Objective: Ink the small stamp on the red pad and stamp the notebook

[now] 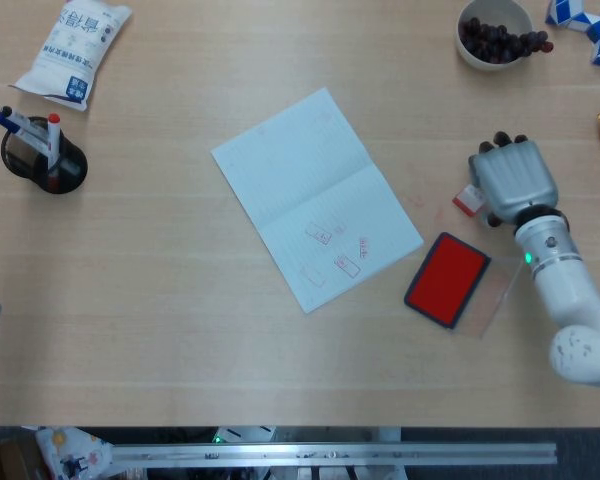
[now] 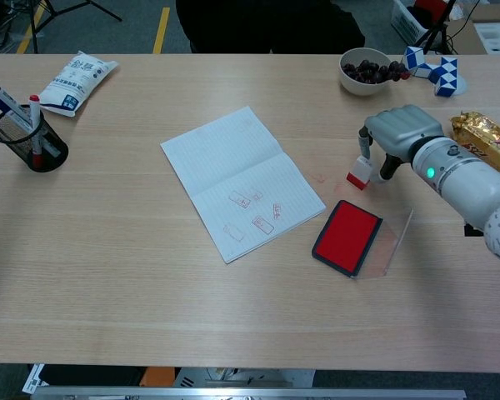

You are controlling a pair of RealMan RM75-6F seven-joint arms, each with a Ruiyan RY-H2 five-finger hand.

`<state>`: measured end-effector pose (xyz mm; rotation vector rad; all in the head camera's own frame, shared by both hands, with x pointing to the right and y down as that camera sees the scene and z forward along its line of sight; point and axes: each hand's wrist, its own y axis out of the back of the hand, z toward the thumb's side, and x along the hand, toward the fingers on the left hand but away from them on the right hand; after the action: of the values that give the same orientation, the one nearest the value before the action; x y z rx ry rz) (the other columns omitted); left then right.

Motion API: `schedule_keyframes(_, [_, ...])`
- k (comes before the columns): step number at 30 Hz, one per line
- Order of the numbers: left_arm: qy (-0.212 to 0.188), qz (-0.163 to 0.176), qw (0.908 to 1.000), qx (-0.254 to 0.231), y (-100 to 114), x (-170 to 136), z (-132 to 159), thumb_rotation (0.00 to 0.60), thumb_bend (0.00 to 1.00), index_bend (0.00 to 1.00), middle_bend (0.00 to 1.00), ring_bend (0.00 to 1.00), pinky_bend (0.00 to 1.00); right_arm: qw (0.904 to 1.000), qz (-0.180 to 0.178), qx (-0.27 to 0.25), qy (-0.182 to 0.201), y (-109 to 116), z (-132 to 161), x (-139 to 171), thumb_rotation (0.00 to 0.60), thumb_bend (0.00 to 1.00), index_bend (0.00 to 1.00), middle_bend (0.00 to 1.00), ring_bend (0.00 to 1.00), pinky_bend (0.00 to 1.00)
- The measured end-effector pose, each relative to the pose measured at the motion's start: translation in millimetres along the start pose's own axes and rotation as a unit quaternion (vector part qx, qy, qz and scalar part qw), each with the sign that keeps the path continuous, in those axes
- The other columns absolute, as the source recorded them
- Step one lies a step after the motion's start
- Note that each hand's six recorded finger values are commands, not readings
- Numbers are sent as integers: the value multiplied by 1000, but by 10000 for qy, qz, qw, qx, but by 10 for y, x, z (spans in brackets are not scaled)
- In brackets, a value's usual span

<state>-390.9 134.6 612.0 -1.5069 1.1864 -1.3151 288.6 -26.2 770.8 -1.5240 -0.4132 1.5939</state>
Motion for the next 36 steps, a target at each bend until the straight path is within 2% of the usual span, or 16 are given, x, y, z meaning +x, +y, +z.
schedule_keyframes(12, [49,16,10000,-12,3,-12,-42,600,117,18,169,202,123,9997,-34,80,235,24,218,20,600,161,488,335,184,289])
schedule_keyframes(24, [39,10,10000,-11,-6,-10,-42,600,117,18,168,202,123,9998,-115,157,80,31,111,-22,600,206,488,335,184,289])
schedule_keyframes(36, [68,10,10000,-5,-1,-14,-61,600,117,18,168,202,123,9997,-83,164,163,-8,199,-46,600,245,488,335,184,289])
